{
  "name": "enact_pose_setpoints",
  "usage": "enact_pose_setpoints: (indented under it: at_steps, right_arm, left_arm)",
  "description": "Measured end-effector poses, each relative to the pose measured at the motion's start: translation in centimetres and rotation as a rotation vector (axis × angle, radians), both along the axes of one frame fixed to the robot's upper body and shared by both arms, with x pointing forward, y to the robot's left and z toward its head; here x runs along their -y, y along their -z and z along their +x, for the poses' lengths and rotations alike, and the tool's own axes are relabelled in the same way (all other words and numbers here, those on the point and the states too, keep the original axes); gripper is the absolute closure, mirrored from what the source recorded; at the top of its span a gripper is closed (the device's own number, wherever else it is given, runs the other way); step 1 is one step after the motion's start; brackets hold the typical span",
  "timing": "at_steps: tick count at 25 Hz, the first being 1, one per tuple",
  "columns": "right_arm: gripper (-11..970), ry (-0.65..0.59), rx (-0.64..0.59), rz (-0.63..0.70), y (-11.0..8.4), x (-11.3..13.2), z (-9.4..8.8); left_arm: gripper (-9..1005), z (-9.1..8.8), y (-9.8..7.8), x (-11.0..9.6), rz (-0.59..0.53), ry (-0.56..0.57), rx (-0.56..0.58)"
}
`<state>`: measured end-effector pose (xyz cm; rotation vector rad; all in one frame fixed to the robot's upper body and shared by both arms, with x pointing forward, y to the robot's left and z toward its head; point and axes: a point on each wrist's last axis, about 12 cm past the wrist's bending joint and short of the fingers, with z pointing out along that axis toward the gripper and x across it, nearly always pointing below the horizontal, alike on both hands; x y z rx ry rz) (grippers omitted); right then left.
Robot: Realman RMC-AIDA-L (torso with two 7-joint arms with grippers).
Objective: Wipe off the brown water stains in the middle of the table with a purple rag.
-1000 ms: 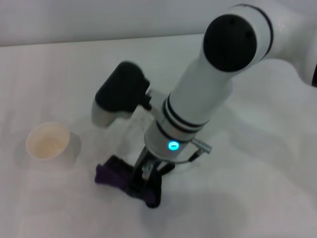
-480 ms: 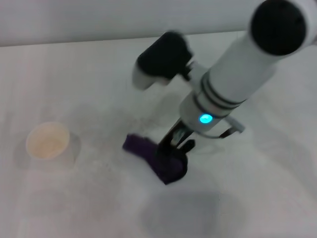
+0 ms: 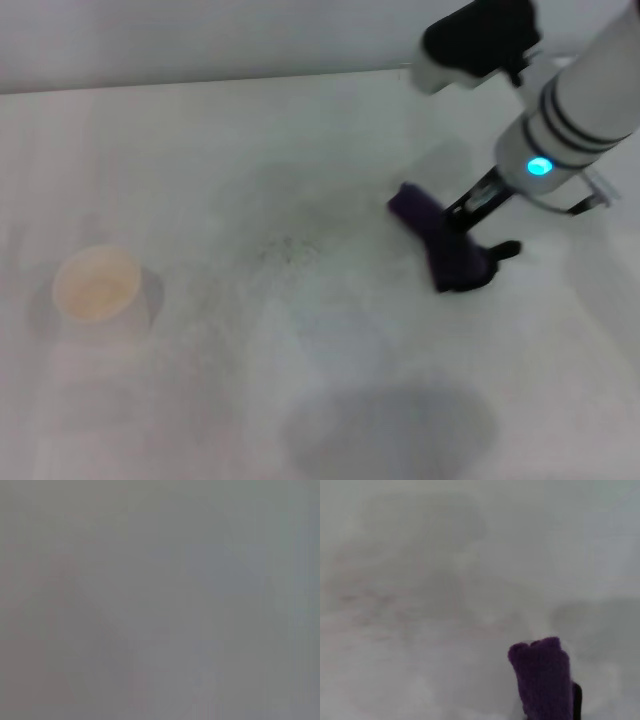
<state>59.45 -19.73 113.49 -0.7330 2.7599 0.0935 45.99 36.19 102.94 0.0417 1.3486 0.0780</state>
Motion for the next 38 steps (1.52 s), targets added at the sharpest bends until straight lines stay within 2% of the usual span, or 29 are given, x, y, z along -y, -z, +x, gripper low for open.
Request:
enact_pose_setpoints:
  at_steps: [3, 8, 17, 22, 24, 31, 38]
  right_arm:
    - [868, 0.058, 0.017, -0.036, -0.3, 1.9, 0.6]
    - [866, 0.082, 0.013, -0.039, -0.1, 3.5, 1.1]
    - [863, 0.095, -0.001, -0.026, 0.5, 3.8, 1.5]
    - [651, 0.118, 0.016, 0.004, 0.1, 4.3, 1.7]
    - [644, 0.136, 0.035, 0.031, -0.4, 5.0, 2.0]
    - [617, 0.249, 0.173, 0.19, -1.1, 10.6, 2.4]
    - [607, 0.282, 0.394, 0.396, -0.4, 17.0, 0.6]
  left_arm:
    - [102, 0.1, 0.0, 0.0, 0.0, 0.0, 0.003]
    - [103, 0.3, -0.2, 0.2, -0.001, 0.005, 0.008]
    - [103, 0.6, -0.3, 0.2, 0.0, 0.008, 0.013]
    - [103, 0.7, -0.4, 0.2, 0.002, 0.008, 0.015]
    - [103, 0.7, -0.4, 0.2, 0.01, 0.006, 0.015]
    - [103, 0.6, -0.3, 0.2, 0.057, -0.011, 0.017]
    - [103, 1.1, -0.6, 0.0, 0.036, -0.051, 0.034]
